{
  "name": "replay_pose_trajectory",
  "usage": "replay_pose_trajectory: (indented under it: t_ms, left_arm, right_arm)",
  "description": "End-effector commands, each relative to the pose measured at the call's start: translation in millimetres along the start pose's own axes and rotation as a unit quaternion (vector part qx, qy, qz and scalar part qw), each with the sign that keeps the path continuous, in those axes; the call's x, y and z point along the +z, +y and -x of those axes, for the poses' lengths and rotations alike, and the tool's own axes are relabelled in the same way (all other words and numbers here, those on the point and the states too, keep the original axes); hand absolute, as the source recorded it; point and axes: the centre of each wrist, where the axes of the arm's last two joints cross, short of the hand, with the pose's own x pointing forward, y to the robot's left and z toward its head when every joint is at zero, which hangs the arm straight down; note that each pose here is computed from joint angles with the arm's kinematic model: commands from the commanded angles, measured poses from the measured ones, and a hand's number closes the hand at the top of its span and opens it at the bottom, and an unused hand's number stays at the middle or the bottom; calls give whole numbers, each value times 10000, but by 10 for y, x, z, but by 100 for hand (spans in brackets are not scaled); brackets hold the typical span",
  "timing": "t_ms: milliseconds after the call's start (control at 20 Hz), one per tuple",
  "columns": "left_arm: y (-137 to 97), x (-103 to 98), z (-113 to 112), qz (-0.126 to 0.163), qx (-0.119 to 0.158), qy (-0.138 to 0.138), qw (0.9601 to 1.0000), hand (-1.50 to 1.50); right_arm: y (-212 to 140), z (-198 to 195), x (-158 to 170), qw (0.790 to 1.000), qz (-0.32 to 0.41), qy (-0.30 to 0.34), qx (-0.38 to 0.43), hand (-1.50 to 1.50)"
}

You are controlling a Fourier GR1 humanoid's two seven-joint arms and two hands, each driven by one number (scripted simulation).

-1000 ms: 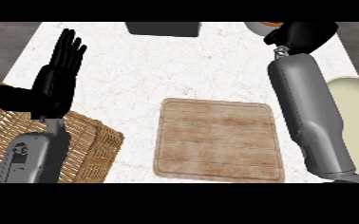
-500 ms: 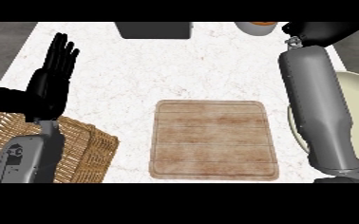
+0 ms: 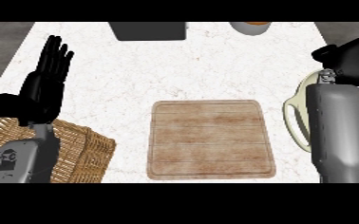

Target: Pick the tomato from the cutting board and place it in the pot

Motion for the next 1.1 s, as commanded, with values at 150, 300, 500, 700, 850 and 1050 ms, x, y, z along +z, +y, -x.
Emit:
replay_pose_trajectory:
  t_ms: [150,300,500,700,850,1050]
  left_arm:
    - [-48,43,69,27,49,-63,10000,0]
    - [-91,32,98,57,14,-10,10000,0]
    - [-142,-34,72,19,13,-69,10000,0]
    - [54,48,15,60,-2,13,10000,0]
    - [-11,12,-43,82,63,38,9999,0]
    - [19,-92,-193,25,5,-62,10000,0]
  right_arm:
    - [74,907,-237,9980,-84,606,-126,150]
    - [282,1087,-403,9979,-90,640,-39,150]
    - [370,1354,-657,9974,-233,684,-74,150]
    - [621,1592,-671,9946,-574,835,205,150]
    - [667,1589,-610,9839,-1267,1199,-375,150]
    - [864,1681,-641,9698,-1753,1421,-925,-150]
